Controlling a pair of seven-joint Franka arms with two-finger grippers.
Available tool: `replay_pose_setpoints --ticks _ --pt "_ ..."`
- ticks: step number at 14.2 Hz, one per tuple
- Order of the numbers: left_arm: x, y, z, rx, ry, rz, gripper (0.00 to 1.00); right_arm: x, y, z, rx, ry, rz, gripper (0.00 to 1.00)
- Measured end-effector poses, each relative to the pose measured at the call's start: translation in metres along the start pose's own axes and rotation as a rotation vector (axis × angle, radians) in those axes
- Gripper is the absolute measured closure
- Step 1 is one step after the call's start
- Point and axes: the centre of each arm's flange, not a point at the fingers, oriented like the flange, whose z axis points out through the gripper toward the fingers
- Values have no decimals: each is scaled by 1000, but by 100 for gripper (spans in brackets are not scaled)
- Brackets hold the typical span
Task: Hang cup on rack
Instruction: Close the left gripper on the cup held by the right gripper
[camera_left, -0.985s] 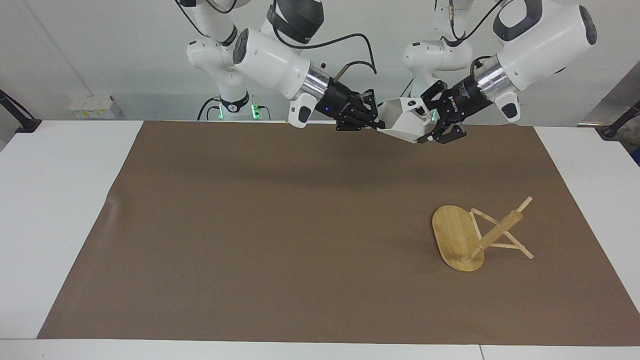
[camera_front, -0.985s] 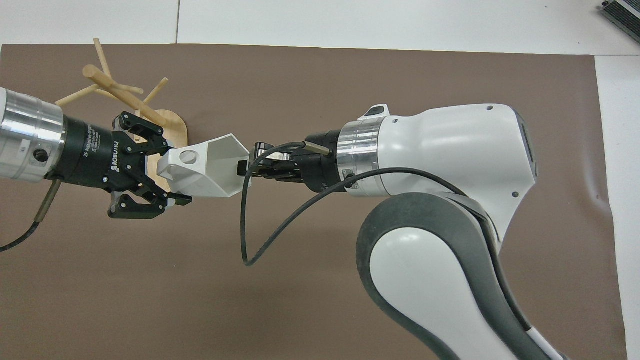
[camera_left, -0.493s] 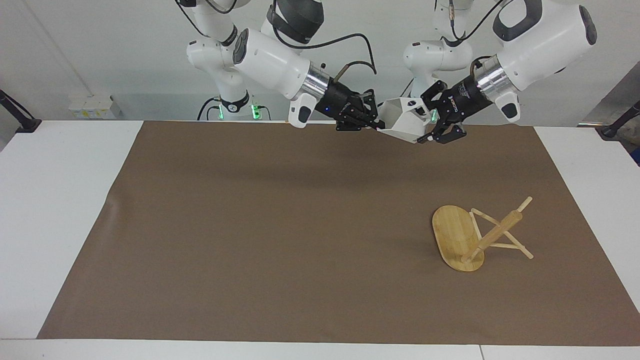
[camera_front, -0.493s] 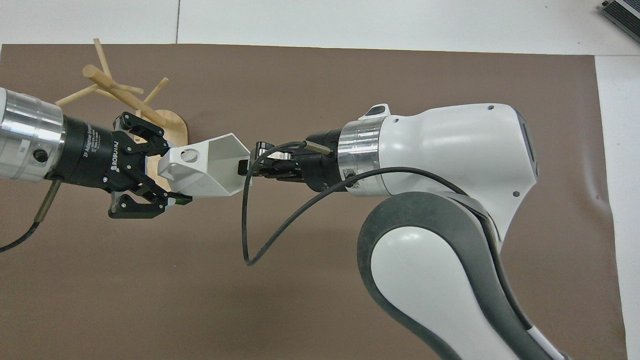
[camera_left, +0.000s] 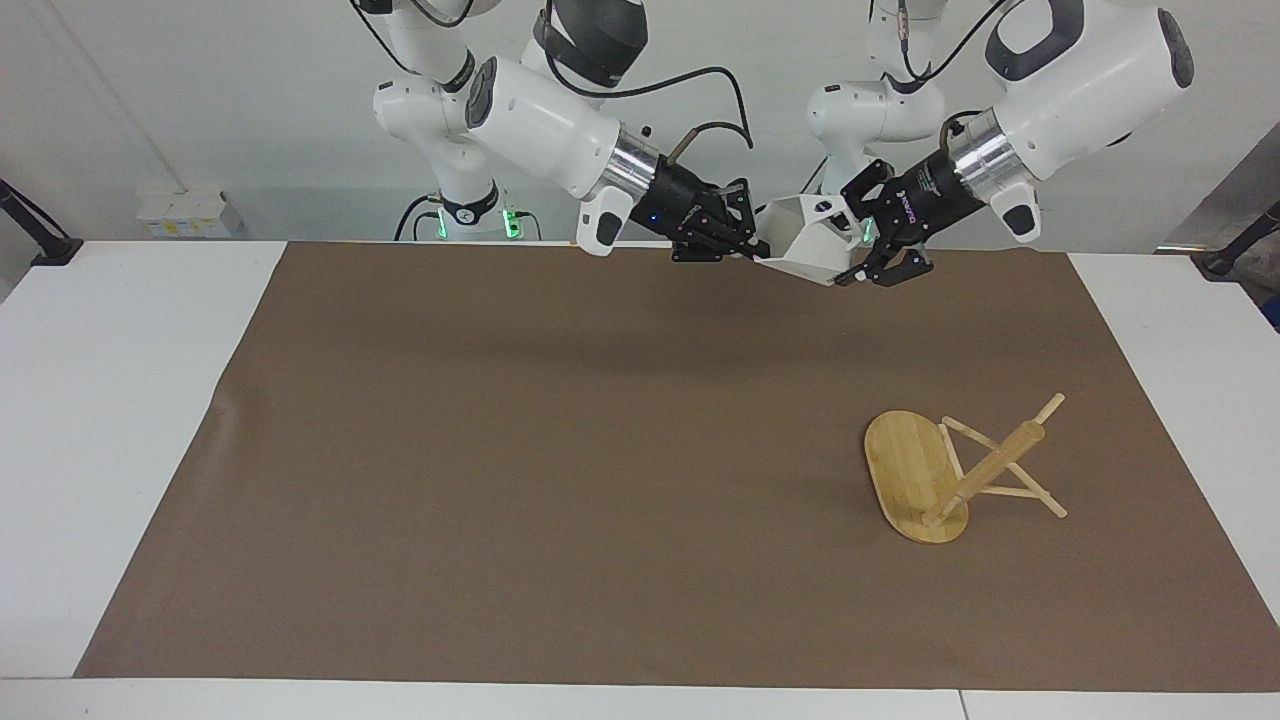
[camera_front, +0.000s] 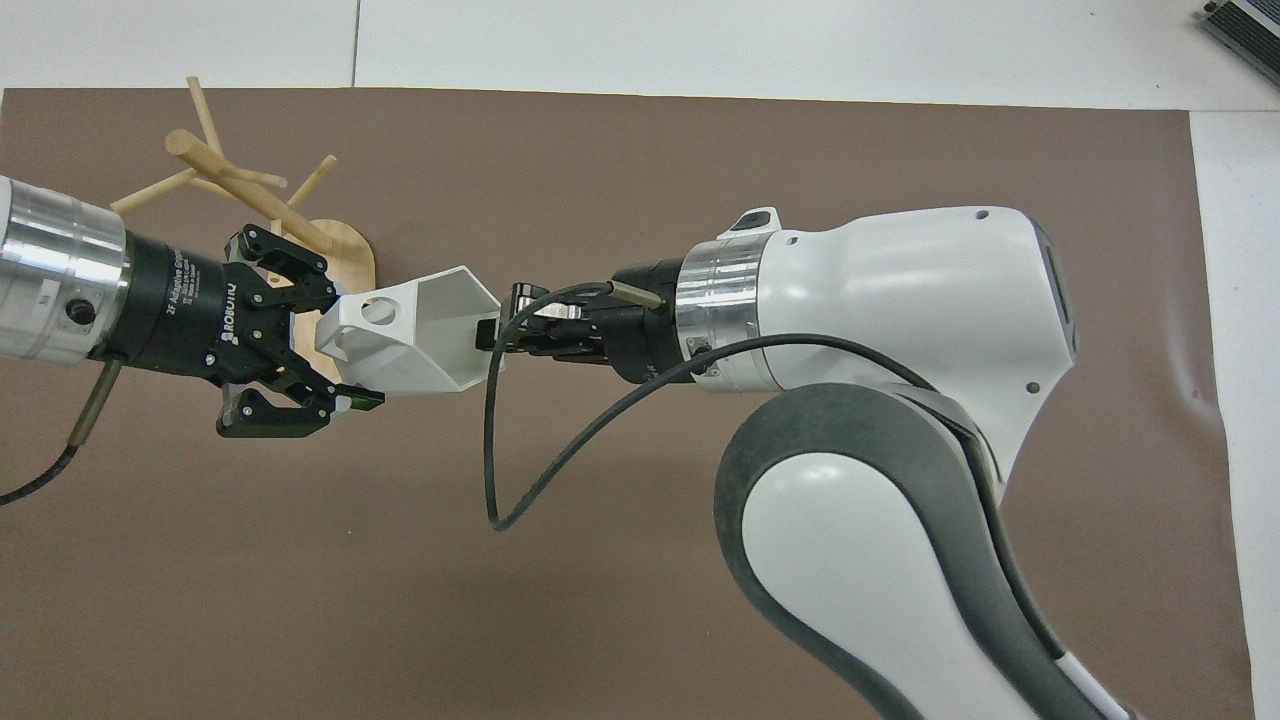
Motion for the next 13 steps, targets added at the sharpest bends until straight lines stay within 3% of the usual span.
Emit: replay_pose_setpoints --ticks 12,13 --pt "-3 -3 1 2 1 -27 32 1 0 -1 1 5 0 90" --pt "-2 -3 1 2 2 -31 32 1 0 -1 1 6 0 81"
